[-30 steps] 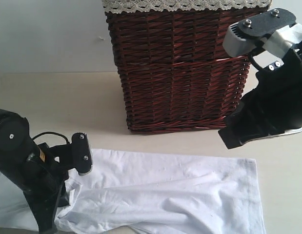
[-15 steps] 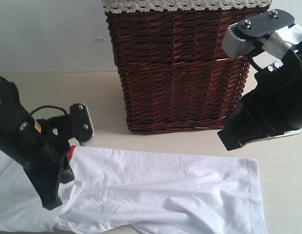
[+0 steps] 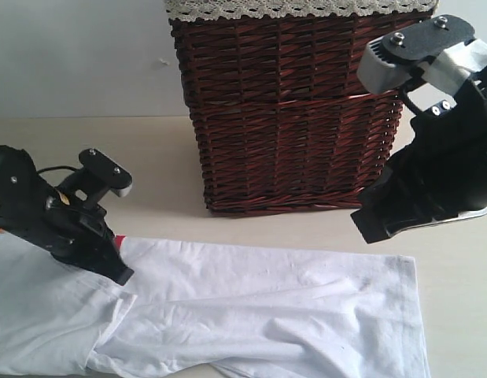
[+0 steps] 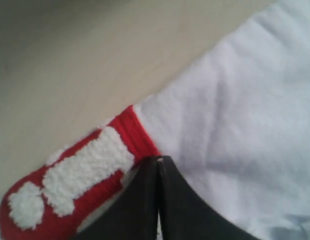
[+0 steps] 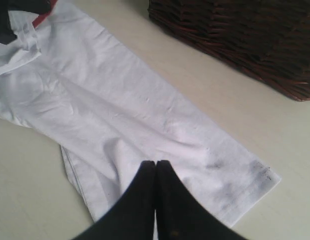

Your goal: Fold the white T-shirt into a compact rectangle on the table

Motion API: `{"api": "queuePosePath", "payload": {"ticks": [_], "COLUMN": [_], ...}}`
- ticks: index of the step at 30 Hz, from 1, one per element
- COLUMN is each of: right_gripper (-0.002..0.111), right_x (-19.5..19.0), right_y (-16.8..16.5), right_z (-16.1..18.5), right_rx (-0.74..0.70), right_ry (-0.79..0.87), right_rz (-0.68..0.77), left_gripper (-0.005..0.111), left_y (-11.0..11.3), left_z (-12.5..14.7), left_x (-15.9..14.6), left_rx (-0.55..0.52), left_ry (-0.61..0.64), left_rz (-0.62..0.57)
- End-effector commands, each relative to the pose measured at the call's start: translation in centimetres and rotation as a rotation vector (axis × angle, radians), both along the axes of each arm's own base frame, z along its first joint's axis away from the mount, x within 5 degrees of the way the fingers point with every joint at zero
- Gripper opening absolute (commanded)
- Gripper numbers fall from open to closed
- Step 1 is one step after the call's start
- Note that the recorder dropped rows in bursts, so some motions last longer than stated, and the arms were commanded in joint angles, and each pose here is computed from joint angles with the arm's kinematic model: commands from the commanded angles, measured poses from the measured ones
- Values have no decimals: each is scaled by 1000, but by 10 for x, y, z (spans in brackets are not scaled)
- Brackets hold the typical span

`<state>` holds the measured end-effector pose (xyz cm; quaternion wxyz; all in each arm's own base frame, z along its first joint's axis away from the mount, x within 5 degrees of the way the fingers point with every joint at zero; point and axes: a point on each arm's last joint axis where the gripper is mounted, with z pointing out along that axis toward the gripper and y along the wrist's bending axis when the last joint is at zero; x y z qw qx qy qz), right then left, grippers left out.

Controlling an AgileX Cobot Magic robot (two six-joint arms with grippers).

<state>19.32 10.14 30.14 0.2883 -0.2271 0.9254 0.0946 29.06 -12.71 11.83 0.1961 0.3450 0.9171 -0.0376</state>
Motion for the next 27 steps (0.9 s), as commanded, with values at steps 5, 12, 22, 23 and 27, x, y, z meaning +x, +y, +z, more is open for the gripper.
{"api": "queuePosePath", "payload": {"ticks": [5,12,22,23,27], "right_gripper": [0,0,0,0,0], "right_x": [-1,-2,-2,-2,-3], "right_y": [1,1,0,0,3], "right_z": [0,0,0,0,0], "right_rx": [17,16,12,12,42], "right_ry": [-4,-2,6,6,17], "right_rz": [3,4,4,4,12], "left_gripper": [0,0,0,0,0], "left_y": [-2,-5,48,52,55], "left_z": [-28,15,1,-9,-43], "left_x": [5,7,19,19,16], "left_rx": [26,-20,-22,-12,14], "left_ry": [86,-15,22,47,134], "left_rz": [-3,-19,200,214,233]}}
